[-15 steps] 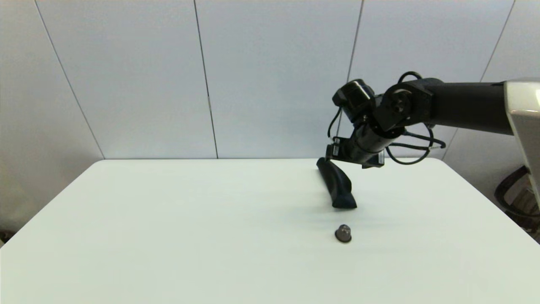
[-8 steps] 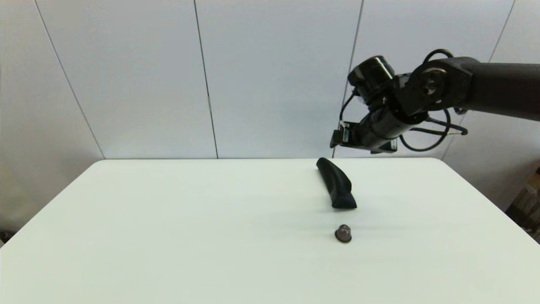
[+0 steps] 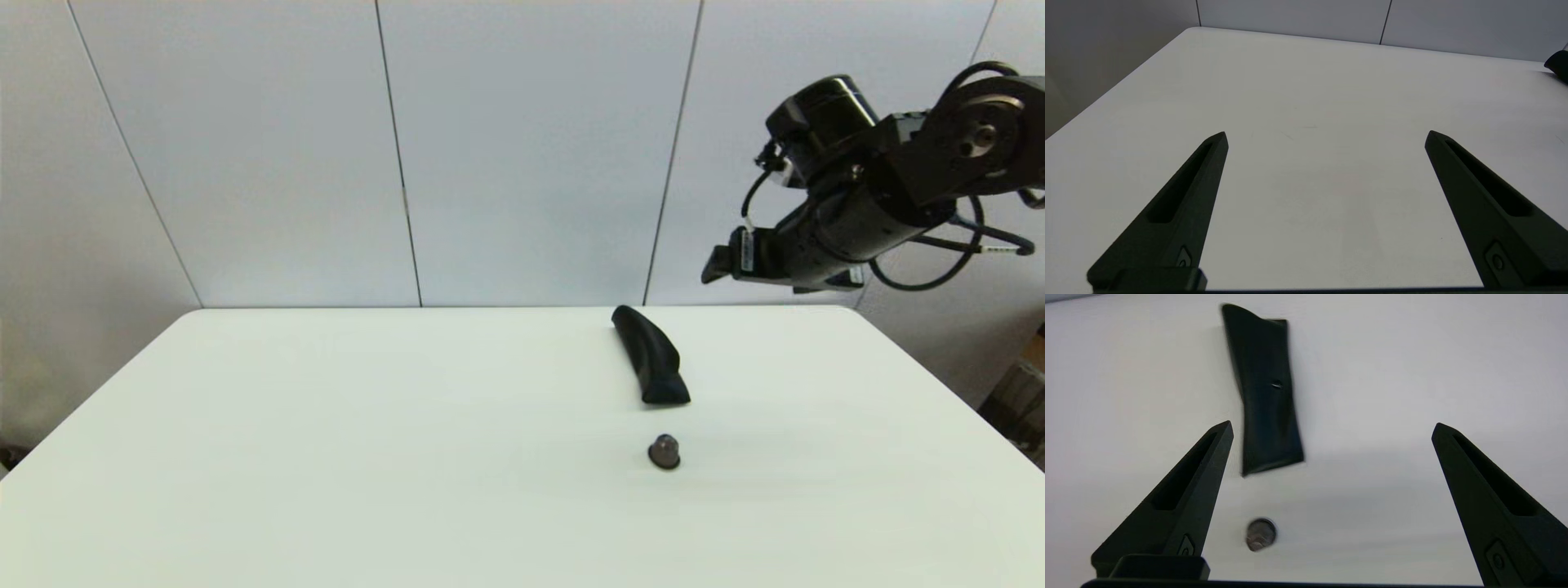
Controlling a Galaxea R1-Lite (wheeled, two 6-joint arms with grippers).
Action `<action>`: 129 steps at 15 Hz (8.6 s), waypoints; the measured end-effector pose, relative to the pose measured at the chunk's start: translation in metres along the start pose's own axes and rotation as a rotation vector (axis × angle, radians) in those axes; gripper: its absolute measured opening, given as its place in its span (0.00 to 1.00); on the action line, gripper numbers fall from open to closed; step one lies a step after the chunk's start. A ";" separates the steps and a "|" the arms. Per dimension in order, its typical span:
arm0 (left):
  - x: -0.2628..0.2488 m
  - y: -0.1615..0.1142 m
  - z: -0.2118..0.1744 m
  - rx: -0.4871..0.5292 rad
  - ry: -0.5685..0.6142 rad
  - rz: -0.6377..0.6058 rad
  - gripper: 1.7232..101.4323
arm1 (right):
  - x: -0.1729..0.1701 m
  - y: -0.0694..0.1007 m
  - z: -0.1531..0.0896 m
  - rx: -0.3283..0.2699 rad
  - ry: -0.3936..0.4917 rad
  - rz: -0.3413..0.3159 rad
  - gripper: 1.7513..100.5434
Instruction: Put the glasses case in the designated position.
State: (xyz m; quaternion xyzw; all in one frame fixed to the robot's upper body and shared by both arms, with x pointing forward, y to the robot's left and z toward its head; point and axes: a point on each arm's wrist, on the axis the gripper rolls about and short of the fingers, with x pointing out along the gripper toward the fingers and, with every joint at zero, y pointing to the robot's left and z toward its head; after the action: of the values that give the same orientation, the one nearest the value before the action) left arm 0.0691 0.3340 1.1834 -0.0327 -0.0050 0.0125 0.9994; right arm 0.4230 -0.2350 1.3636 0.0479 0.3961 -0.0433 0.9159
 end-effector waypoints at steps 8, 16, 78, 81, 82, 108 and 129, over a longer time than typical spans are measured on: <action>0.000 0.000 0.000 0.000 -0.001 0.000 0.96 | -0.030 -0.051 -0.039 -0.056 -0.006 -0.042 0.96; 0.000 0.000 0.000 0.000 -0.001 0.000 0.96 | -0.072 -0.084 -0.105 -0.073 0.009 -0.062 0.96; 0.000 0.000 0.000 0.000 -0.001 0.000 0.96 | -0.115 -0.151 -0.327 -0.126 -0.701 -0.005 0.97; 0.000 0.000 0.000 0.000 -0.001 0.000 0.96 | -0.116 -0.151 -0.326 -0.125 -0.709 -0.012 0.97; 0.000 0.000 0.000 0.000 -0.001 0.000 0.96 | -0.118 -0.150 -0.325 -0.122 -0.717 -0.014 0.97; 0.000 0.000 0.000 0.000 -0.001 0.000 0.96 | -0.116 -0.152 -0.353 -0.184 -0.824 0.016 0.97; 0.000 0.000 0.000 0.000 -0.001 0.001 0.96 | -0.112 -0.152 -0.361 -0.186 -0.866 0.051 0.97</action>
State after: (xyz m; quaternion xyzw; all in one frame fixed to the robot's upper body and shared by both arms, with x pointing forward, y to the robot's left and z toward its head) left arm 0.0691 0.3340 1.1835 -0.0327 -0.0054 0.0129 0.9994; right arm 0.0682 -0.3367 1.1908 -0.0474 -0.0235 -0.0011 0.9986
